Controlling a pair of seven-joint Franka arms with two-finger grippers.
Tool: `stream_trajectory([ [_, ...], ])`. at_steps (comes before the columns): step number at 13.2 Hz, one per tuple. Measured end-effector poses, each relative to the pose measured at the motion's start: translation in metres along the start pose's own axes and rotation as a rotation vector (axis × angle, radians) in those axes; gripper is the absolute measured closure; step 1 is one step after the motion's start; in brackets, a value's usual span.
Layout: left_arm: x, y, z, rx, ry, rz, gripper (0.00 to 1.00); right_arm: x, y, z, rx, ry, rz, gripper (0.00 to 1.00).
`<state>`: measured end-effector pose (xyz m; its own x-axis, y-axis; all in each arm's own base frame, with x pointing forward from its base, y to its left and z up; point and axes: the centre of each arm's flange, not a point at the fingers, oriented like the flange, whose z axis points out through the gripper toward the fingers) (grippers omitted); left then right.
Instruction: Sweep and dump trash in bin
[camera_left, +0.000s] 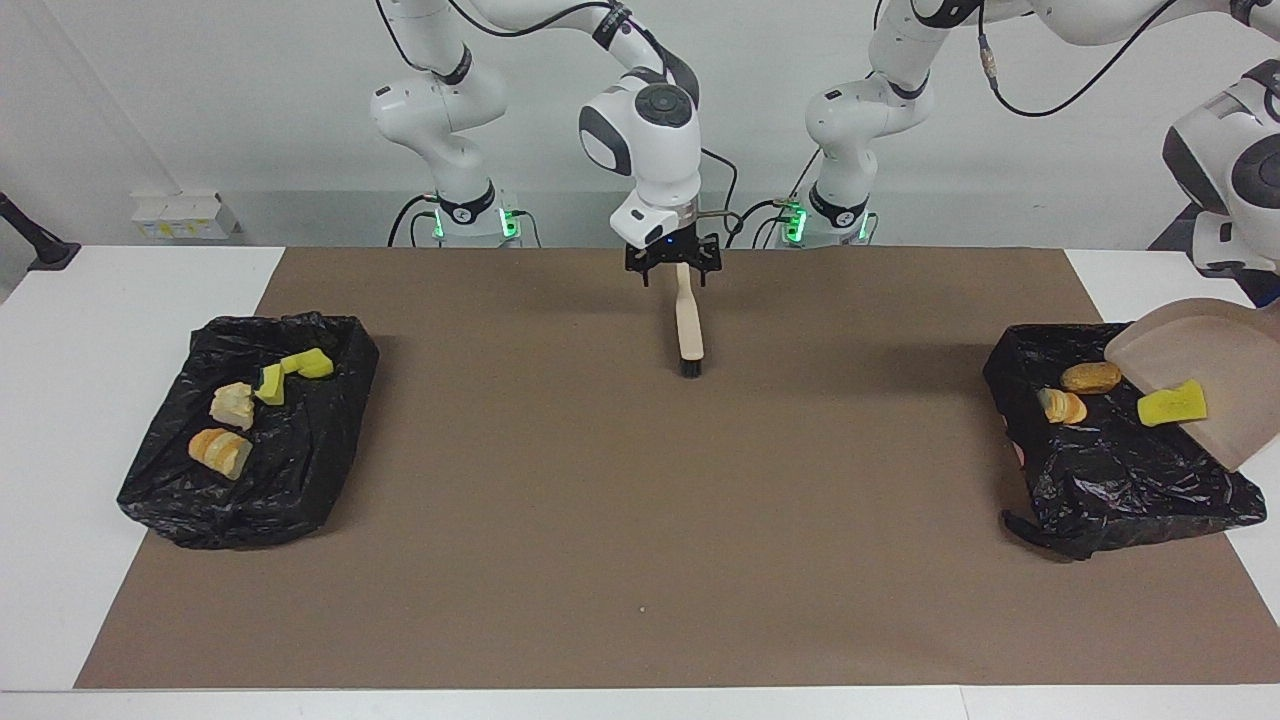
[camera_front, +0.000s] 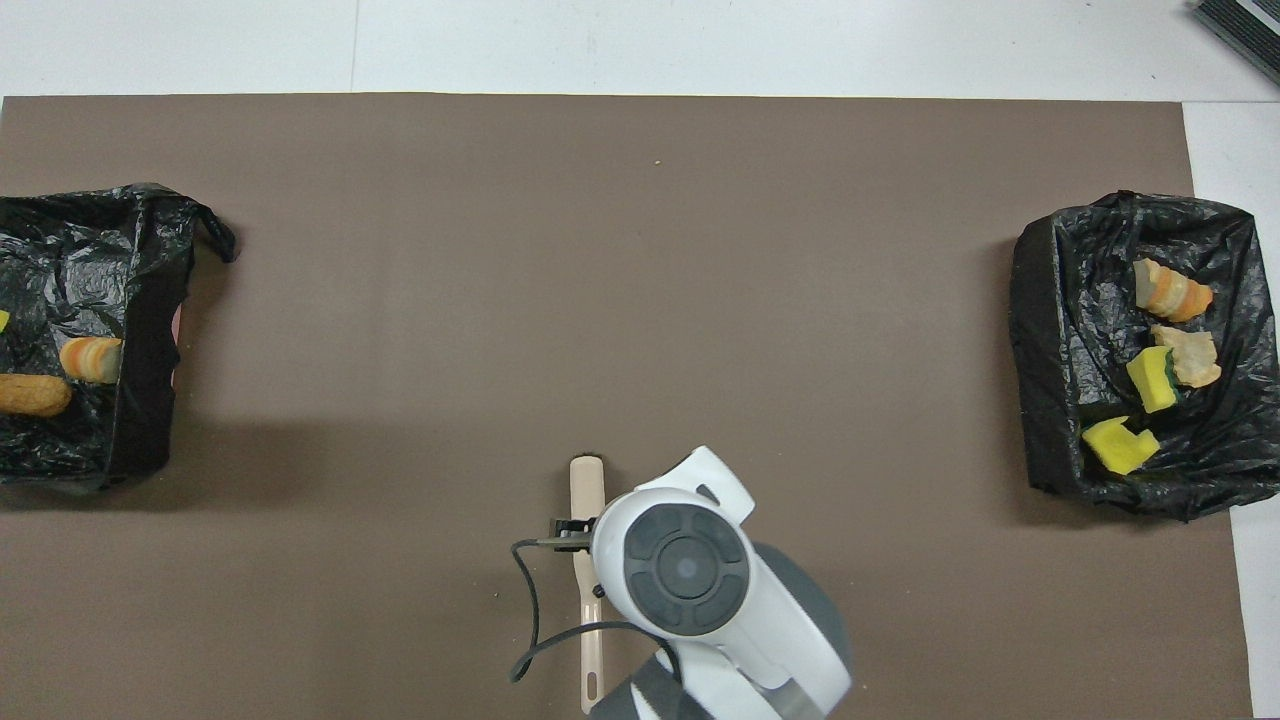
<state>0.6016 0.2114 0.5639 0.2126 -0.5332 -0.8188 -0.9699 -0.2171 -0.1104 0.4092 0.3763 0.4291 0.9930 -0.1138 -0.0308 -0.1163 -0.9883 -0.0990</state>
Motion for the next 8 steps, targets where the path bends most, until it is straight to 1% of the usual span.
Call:
stream_trajectory([
  [2, 0.013, -0.001, -0.011, -0.016, -0.101, 0.008, 0.68, 0.015, 0.022, -0.030, 0.007, 0.036, 0.028, 0.00],
  [3, 0.016, -0.003, -0.020, -0.010, -0.126, 0.007, 0.68, 0.021, 0.032, -0.044, 0.004, 0.046, 0.044, 0.00],
  [5, 0.011, -0.010, -0.042, 0.024, -0.133, 0.001, 0.68, 0.035, 0.051, -0.069, -0.004, 0.053, 0.063, 0.00],
  [6, 0.001, -0.013, -0.053, 0.041, -0.131, 0.001, 0.68, 0.045, 0.061, -0.081, -0.003, 0.058, 0.066, 0.00],
  [7, -0.009, -0.015, -0.065, 0.059, -0.125, -0.005, 0.68, 0.056, 0.071, -0.094, 0.000, 0.065, 0.070, 0.00],
  [8, -0.013, -0.016, -0.078, 0.078, -0.105, -0.012, 0.68, 0.067, 0.082, -0.106, 0.003, 0.073, 0.074, 0.00],
])
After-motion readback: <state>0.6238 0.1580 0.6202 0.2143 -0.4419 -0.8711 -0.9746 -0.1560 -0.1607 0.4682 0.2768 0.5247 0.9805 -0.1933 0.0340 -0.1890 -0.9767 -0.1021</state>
